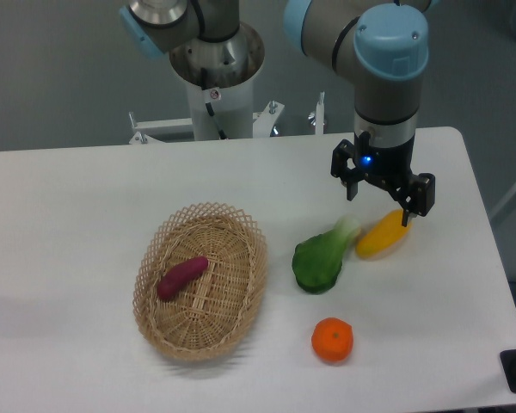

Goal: Pick up the sweet potato from the basket
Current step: 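Move the open gripper over the wicker basket above the sweet potato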

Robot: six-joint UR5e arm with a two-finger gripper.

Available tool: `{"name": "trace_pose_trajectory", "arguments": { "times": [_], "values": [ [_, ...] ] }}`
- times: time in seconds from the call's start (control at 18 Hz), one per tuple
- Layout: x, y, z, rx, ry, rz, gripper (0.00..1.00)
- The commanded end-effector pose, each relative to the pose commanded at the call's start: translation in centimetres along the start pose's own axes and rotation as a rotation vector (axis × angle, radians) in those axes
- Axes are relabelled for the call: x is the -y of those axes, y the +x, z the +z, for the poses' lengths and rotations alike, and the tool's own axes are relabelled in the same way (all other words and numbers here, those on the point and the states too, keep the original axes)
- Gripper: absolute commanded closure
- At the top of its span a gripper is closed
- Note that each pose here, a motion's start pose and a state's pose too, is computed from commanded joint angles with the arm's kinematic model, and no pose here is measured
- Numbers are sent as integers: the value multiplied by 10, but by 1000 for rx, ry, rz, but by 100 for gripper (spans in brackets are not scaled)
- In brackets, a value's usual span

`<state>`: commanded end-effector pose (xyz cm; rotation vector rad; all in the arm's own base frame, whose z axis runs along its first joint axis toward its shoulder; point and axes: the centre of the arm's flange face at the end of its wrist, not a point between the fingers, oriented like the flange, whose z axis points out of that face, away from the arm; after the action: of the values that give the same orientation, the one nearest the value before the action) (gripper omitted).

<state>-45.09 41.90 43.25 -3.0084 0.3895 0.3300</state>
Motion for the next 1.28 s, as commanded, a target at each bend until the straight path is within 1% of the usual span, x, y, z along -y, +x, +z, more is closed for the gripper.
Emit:
{"name": "trace_pose_trajectory", "arguments": {
  "times": [0.28, 0.44, 0.5, 0.56, 0.61, 0.72, 0.83, 0.89, 0.94, 1.06, 1.17, 1.28],
  "values": [
    [6, 14, -8, -9, 37, -3, 0],
    [17, 44, 4, -32, 83, 7, 0],
    [20, 55, 7, -27, 104, -30, 0],
    [27, 65, 11, -21, 122, -84, 0],
    [42, 78, 16, -19, 134, -125, 0],
    [64, 99, 22, -38, 136, -167, 0],
    [83, 115, 30, -68, 139, -161, 0],
    [96, 126, 38, -87, 136, -147, 0],
    [110, 139, 47, -108, 127, -154, 0],
    [116, 152, 60, -135, 112, -199, 0],
    [134, 172, 78, -167, 88, -188, 0],
    [143, 182, 97, -203, 71, -174, 0]
  ]
}}
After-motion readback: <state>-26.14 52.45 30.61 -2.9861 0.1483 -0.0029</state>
